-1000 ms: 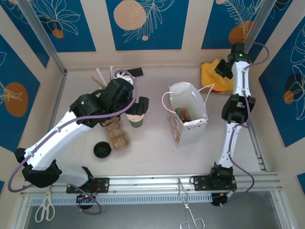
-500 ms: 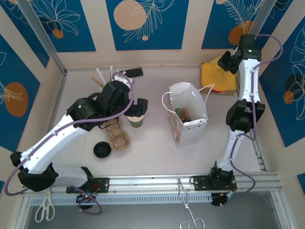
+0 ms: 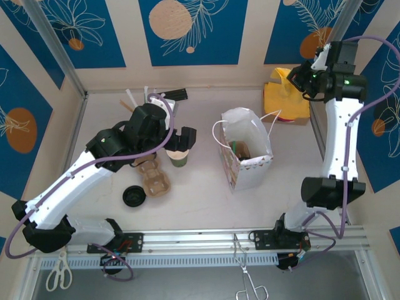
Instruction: Pack the takeout coffee
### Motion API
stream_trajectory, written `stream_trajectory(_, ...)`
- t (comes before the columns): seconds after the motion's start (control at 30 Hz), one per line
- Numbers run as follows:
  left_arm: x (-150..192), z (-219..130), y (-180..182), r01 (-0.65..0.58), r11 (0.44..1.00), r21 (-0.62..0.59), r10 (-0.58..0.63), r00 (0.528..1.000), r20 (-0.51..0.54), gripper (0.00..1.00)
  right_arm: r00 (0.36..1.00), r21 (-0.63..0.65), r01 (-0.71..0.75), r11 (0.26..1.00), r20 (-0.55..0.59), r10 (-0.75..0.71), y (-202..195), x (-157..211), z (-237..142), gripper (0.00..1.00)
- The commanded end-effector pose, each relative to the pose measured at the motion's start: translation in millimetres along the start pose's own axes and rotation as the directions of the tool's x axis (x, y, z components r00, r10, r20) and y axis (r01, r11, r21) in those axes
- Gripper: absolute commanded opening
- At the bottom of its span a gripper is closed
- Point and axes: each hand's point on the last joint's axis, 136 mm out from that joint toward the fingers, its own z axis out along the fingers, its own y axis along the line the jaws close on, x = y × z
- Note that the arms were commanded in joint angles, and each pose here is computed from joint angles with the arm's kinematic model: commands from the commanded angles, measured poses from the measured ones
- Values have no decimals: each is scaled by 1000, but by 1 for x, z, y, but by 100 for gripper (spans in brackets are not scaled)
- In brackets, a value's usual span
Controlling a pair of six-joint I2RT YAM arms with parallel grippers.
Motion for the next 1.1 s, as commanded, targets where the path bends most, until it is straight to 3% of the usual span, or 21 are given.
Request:
stream_trajectory(0.0,-4,-2,-4,6,999,40,-7,1000,14,100,1000,-82,-2,997,-29,0,21,17,-19,0)
stream_trajectory(0.37,-1,-11,-1,28,998,48,-29,999,25,100,997,-325,55,944,-37,-71,96,58,-86,0)
stream_trajectory(0.6,4,-20,6,41,998,38,-42,998,38,100,985,-417,60,907,-121,-121,127,99,-104,0)
stream_trajectory(1.07,-9,-56,33,26,998,-56,-18,990,137,100,933,-376,-41,926,-346,-100,103,182,-89,0)
